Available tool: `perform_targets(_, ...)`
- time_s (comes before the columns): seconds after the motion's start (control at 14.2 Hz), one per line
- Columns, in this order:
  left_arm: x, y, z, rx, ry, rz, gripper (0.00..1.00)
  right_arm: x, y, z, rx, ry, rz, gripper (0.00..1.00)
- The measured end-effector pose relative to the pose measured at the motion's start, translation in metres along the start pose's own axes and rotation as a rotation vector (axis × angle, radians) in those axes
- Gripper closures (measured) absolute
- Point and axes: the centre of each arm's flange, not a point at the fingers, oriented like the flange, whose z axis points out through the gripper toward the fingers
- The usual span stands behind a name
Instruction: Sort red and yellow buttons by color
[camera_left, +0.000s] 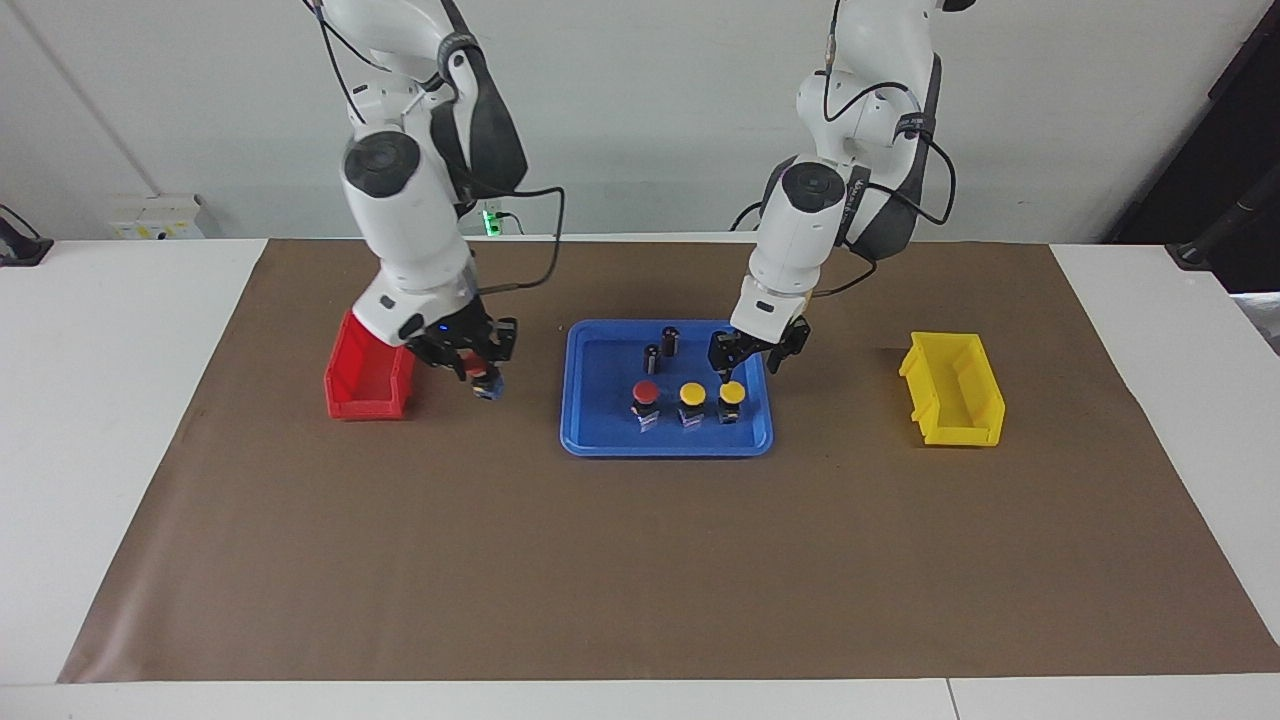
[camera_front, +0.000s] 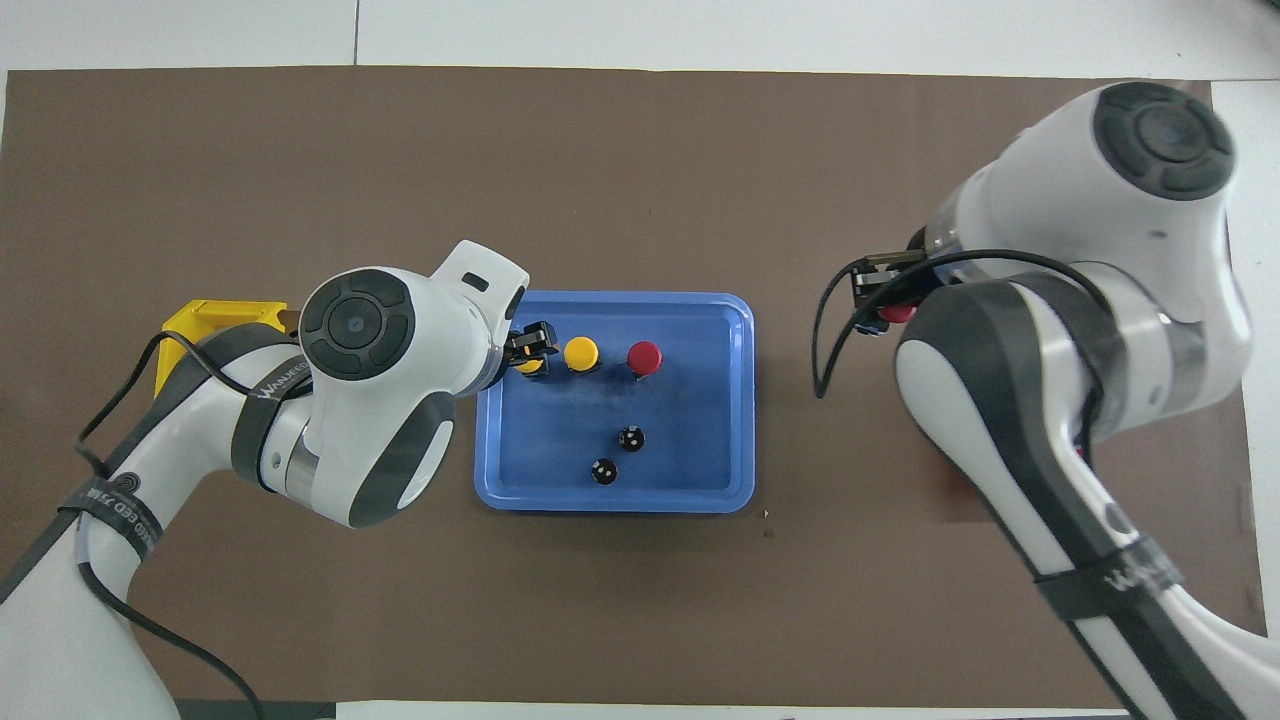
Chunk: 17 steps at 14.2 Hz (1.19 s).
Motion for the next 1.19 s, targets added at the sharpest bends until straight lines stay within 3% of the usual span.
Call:
perform_targets(0.21,0.000,0.003,0.010,0.003,-0.004,0.003,0.17,-0.036,0.114,0.008,0.015,-0.032,-0.053,0.59)
perform_targets(0.35,0.000,0.003,0.014,0.004,-0.005,0.003,0.18,-0.060,0.157,0.029,0.031,-0.065,-0.059,0.59)
perform_targets(0.84,-0.002,0.008,0.024,0.002,-0.005,0.010,0.26,-0.109,0.149,0.099,0.001,-0.085,-0.095,0.59)
perform_targets(0.91,-0.002,0.008,0.024,0.002,-0.004,0.010,0.35,-0.111,0.149,0.102,-0.002,-0.088,-0.095,0.59)
perform_targets(0.98,-0.002,0.008,0.024,0.000,-0.003,0.009,0.35,-0.114,0.149,0.106,-0.002,-0.086,-0.095,0.59)
perform_targets(1.19,0.000,0.009,0.022,-0.007,0.006,0.006,0.59,-0.121,0.148,0.126,-0.007,-0.072,-0.095,0.59)
